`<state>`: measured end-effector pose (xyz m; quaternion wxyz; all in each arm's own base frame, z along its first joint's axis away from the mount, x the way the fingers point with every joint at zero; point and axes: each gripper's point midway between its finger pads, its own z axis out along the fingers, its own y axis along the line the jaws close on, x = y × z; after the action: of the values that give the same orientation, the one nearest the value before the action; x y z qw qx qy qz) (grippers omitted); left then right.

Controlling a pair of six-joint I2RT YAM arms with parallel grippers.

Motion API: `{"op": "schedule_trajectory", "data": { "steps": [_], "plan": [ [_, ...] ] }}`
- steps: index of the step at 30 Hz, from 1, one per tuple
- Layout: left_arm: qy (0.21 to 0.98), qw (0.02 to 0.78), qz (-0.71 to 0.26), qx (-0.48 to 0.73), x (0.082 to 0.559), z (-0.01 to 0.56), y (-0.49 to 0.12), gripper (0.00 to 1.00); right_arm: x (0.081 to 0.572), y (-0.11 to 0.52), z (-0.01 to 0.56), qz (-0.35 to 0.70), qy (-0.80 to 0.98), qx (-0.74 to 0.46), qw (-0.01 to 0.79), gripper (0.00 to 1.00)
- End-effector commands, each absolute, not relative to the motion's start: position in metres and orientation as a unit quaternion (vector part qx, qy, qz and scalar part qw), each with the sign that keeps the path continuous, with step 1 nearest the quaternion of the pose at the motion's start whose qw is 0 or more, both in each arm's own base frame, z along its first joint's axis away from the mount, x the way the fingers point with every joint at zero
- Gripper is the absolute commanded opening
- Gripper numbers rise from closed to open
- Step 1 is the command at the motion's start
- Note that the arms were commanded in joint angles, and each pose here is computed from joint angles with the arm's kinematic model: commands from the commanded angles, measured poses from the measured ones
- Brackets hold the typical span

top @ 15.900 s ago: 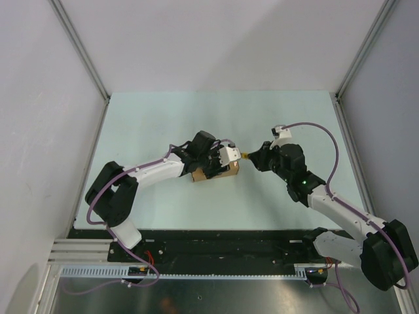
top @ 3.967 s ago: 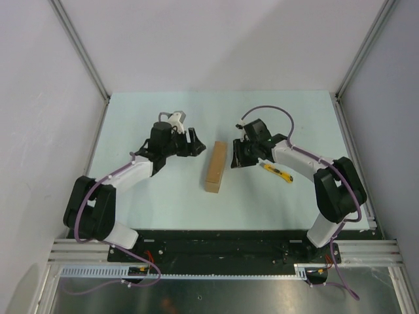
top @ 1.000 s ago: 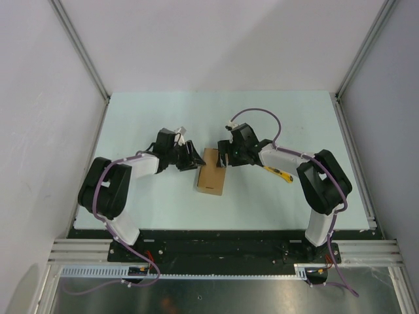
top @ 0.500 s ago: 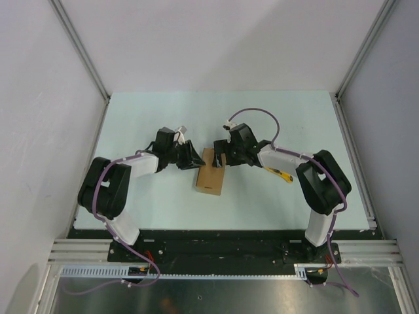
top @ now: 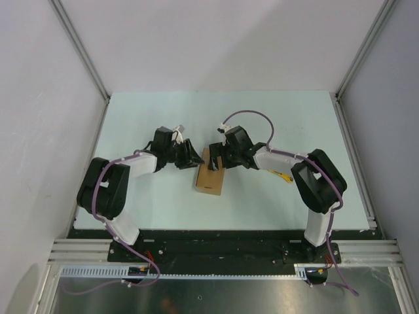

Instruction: Unpack the express box

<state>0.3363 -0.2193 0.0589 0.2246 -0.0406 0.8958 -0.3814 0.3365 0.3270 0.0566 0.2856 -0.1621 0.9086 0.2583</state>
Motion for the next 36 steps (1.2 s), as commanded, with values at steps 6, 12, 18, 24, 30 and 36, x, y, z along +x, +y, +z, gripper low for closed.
{"op": "schedule_trajectory", "data": {
  "steps": [6,12,18,24,30,36],
  "plan": [
    [0.899,0.267,-0.343,-0.053,0.347,0.068,-0.198,0.46,0.335,0.302,0.019,0.163,0.932,-0.179,0.268,0.84],
    [0.903,0.246,-0.346,-0.06,0.34,0.057,-0.198,0.43,0.328,0.301,0.012,0.146,0.934,-0.195,0.26,0.83],
    [0.905,0.257,-0.333,-0.058,0.341,0.055,-0.193,0.43,0.329,0.294,0.008,0.124,0.938,-0.192,0.261,0.83],
    [0.911,0.264,-0.312,-0.063,0.342,0.053,-0.186,0.42,0.328,0.291,0.006,0.118,0.94,-0.19,0.258,0.82],
    [0.921,0.269,-0.272,-0.068,0.339,0.048,-0.172,0.4,0.329,0.289,0.005,0.113,0.941,-0.186,0.258,0.81],
    [0.927,0.266,-0.254,-0.07,0.336,0.044,-0.166,0.38,0.329,0.289,0.005,0.115,0.942,-0.185,0.257,0.8]
  ]
}}
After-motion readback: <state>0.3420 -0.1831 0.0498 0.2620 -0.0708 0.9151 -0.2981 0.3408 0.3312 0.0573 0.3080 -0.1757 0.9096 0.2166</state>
